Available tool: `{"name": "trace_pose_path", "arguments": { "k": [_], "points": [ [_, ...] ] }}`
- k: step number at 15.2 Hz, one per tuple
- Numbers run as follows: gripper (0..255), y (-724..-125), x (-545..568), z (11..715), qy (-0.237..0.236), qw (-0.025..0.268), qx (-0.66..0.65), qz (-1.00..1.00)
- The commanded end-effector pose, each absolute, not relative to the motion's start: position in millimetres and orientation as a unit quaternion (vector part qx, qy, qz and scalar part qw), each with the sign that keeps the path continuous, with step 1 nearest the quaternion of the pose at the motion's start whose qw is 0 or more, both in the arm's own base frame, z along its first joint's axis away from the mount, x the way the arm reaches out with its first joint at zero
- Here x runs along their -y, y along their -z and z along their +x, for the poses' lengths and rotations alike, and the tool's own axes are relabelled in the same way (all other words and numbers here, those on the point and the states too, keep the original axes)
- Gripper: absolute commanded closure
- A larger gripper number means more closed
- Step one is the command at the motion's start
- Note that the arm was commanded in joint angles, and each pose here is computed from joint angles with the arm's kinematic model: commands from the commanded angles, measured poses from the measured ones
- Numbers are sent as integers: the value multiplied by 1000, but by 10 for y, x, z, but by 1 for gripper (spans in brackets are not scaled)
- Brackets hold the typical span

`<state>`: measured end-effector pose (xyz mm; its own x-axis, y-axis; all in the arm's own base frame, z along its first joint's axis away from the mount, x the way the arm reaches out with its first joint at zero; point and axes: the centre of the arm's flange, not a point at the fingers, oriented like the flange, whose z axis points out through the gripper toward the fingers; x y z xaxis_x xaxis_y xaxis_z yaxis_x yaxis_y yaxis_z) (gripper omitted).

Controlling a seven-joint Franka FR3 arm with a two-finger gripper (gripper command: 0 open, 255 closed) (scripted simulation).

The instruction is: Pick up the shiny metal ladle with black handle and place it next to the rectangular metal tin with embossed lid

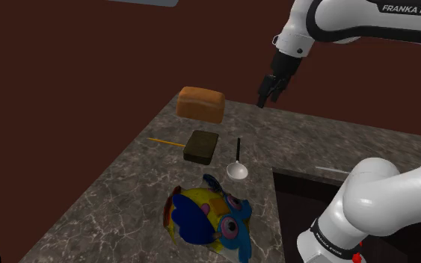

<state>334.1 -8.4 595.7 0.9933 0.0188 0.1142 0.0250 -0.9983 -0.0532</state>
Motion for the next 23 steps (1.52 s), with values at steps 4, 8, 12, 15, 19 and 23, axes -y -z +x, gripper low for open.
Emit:
{"name": "trace_pose_path", "arguments": {
  "k": [4,8,12,15,19,23],
  "points": [
    [0,-5568,28,3397,61,26,-77,-995],
    [0,-5051,-34,3487,65,23,-193,-979],
    [0,-4534,-78,3592,68,21,-306,-949],
    [0,-4148,-98,3678,70,19,-389,-919],
    [0,-3727,-104,3775,72,16,-475,-877],
    [0,-3518,-96,3805,72,16,-475,-877]
  ]
}}
